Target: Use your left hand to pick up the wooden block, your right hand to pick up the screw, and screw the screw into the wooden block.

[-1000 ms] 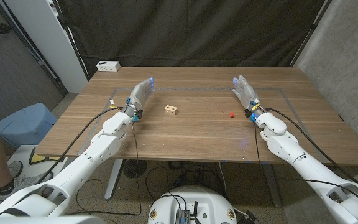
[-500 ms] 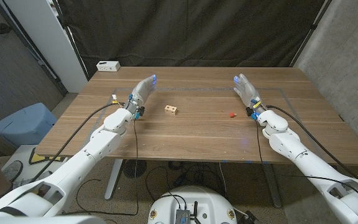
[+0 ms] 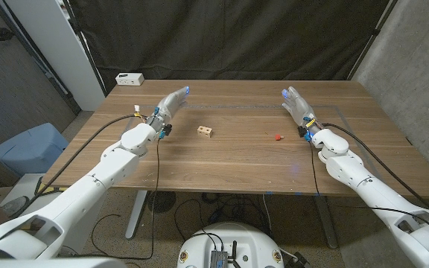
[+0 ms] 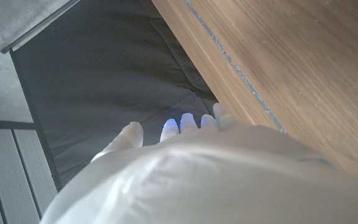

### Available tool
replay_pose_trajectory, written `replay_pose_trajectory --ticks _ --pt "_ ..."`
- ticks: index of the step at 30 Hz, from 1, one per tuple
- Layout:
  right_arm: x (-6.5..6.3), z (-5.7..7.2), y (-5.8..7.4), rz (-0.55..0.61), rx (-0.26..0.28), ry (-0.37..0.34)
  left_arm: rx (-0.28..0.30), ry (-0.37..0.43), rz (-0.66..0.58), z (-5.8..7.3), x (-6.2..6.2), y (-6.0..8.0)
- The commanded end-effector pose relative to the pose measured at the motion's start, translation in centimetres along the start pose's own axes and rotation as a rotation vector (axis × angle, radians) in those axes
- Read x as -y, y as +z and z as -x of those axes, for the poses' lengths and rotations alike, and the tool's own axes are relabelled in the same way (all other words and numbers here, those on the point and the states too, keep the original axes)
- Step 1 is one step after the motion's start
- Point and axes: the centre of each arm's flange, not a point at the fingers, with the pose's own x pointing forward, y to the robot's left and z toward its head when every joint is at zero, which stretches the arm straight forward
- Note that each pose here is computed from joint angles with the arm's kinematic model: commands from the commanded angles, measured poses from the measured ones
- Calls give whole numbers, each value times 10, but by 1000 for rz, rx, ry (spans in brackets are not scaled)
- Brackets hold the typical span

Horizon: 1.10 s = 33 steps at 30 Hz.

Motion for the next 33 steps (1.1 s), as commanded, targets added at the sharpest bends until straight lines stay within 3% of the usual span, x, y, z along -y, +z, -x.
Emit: replay_pose_trajectory --ticks 1,12,21,27,33 --pt "-3 2 2 5 15 -15 -23 -81 -170 0 -23 28" --pt "-11 5 6 14 12 -26 -17 -150 -295 3 -38 49" --pt "-18 6 6 11 12 -39 -49 -238 -424 1 -46 64" --pt "-20 7 4 0 28 -59 -114 -284 -548 0 -45 79" --pt "-21 10 2 -1 33 -73 -127 -304 -680 -2 -42 96"
